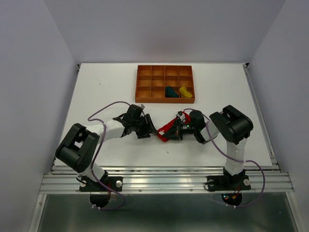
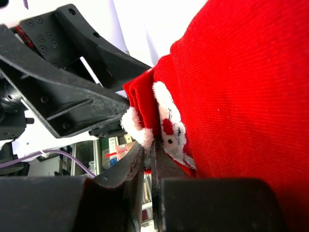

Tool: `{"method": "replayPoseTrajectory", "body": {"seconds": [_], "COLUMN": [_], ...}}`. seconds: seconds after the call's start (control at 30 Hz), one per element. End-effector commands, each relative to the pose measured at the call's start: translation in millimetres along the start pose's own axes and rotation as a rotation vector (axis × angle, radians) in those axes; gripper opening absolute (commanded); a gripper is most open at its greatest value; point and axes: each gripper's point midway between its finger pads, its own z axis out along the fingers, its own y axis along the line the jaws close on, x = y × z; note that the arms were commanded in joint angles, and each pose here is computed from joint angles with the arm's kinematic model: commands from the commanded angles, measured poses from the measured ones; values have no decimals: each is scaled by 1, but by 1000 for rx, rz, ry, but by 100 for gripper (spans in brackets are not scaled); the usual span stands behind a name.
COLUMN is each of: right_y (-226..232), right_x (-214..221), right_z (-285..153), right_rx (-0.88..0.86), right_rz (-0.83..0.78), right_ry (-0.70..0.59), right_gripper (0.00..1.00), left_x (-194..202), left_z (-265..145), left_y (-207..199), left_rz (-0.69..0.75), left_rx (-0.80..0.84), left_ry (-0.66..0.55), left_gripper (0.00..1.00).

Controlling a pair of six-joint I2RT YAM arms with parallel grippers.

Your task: Roll the socks

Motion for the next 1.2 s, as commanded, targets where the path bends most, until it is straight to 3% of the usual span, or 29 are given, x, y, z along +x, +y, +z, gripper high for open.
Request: {"method": "replayPoseTrajectory", "body": {"seconds": [0.0, 0.3, 0.43, 0.53, 0.63, 0.77, 0.87, 0.97, 1.07, 1.17], "right_y": [-10, -13, -12, -9, -11, -27, -28, -16, -2, 15], "right_x": [-1, -2, -3, -6, -7, -10, -19, -27, -20, -6], "right_z": [-2, -1, -1, -3, -2, -3, -7, -13, -12, -2], "right_rx": [12, 31, 28, 22, 33, 124, 209, 258, 277, 297], "right_rz": [16, -4, -9, -16, -26, -103, -192, -278, -439, -622], "right_ry": [-14, -10, -10, -18, -14, -19, -36, -64, -40, -1], "right_gripper": [1, 1, 1, 1, 1, 1, 7, 21, 37, 45], "left_x": [-19, -21, -18, -16, -14, -17, -10, -3, 7, 15], "left_z": [-2, 8, 16, 18, 20, 22, 19, 15, 6, 0], "left_y": [-31, -39, -37, -35, -36, -42, -31, -21, 4, 14], "left_rz": [46, 58, 67, 73, 76, 76, 43, 12, -23, -35], "left_rx": [69, 76, 56, 39, 36, 37, -45, -109, -251, -319], "left_ry": [-52, -38, -16, -11, -4, -3, 41, 65, 105, 150], "left_gripper": [62, 55, 45, 44, 35, 0, 0, 0, 0, 0]}}
